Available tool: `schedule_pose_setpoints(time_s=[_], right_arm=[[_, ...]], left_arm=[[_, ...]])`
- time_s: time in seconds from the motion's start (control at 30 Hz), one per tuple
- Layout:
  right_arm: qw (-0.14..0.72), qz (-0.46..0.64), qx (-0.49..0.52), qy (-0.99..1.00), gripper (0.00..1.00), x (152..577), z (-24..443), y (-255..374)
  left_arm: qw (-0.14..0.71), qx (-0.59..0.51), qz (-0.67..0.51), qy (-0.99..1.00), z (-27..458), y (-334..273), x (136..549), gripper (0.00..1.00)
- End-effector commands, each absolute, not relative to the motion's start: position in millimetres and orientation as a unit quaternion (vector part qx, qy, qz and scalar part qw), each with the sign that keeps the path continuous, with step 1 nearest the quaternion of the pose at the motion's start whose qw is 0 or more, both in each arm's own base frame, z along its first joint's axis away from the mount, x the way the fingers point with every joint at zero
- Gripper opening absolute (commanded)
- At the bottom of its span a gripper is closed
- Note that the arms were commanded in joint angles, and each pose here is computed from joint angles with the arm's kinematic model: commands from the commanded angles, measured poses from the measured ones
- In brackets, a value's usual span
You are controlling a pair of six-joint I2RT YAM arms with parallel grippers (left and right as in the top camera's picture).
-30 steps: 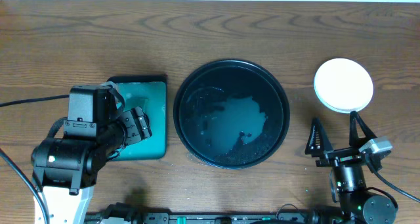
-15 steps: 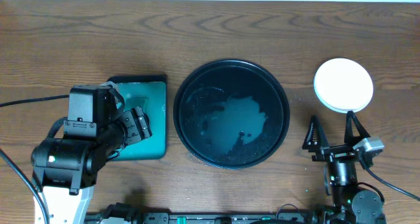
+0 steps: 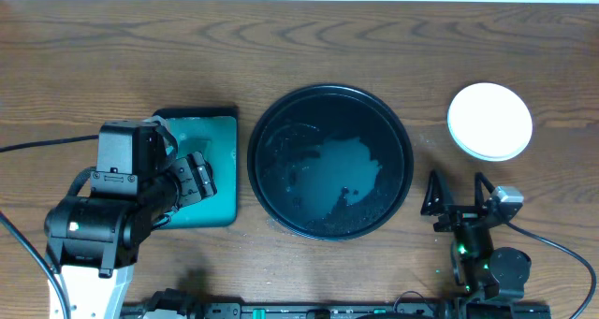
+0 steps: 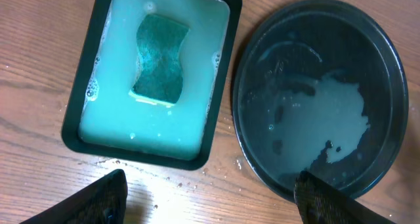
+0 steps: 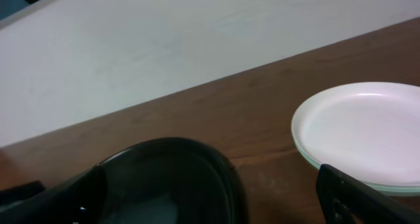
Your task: Clean dirty plates on tray and stack at the side
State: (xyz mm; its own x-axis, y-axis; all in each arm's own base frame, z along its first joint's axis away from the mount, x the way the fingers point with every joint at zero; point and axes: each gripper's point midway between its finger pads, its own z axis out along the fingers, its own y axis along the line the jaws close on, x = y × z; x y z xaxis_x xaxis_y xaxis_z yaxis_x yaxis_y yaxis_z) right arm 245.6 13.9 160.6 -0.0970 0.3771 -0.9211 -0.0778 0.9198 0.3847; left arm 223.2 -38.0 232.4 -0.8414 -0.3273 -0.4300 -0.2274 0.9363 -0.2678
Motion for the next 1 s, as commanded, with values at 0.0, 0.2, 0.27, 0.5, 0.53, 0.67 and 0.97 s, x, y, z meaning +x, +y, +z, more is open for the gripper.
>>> schedule_pose_setpoints(time_s=[0.0,0.2,0.27,0.5,0.53,0.67,0.97], right_arm=[[0.67,0.136,0.083,0.725,0.99,245.7,159.0,12.7],[0.676,0.102,0.043,0.729,0.99,245.6,158.6,13.6],[0.678,0.087,0.029,0.73,0.99,245.6,158.5,13.4],[0.682,-0.001,-0.05,0.73,0.99,245.8,157.8,9.8],[0.682,-0.003,-0.048,0.73,0.99,245.9,157.7,8.6],[0.682,-0.005,-0.047,0.73,0.99,245.9,157.6,7.9],[0.683,-0.003,-0.048,0.729,0.99,245.9,158.4,8.8]], left_arm=[[0.243,-0.148,-0.105,0.953,234.5,-38.6,223.5,0.82],[0.243,-0.148,-0.105,0.953,234.5,-38.5,223.6,0.82],[0.243,-0.148,-0.105,0.953,234.5,-38.6,223.5,0.82],[0.243,-0.148,-0.105,0.953,234.5,-38.6,223.5,0.82],[0.243,-0.148,-0.105,0.953,234.5,-38.6,223.5,0.82],[0.243,-0.148,-0.105,0.953,234.5,-38.6,223.5,0.82],[0.243,-0.148,-0.105,0.953,234.5,-38.6,223.5,0.82]])
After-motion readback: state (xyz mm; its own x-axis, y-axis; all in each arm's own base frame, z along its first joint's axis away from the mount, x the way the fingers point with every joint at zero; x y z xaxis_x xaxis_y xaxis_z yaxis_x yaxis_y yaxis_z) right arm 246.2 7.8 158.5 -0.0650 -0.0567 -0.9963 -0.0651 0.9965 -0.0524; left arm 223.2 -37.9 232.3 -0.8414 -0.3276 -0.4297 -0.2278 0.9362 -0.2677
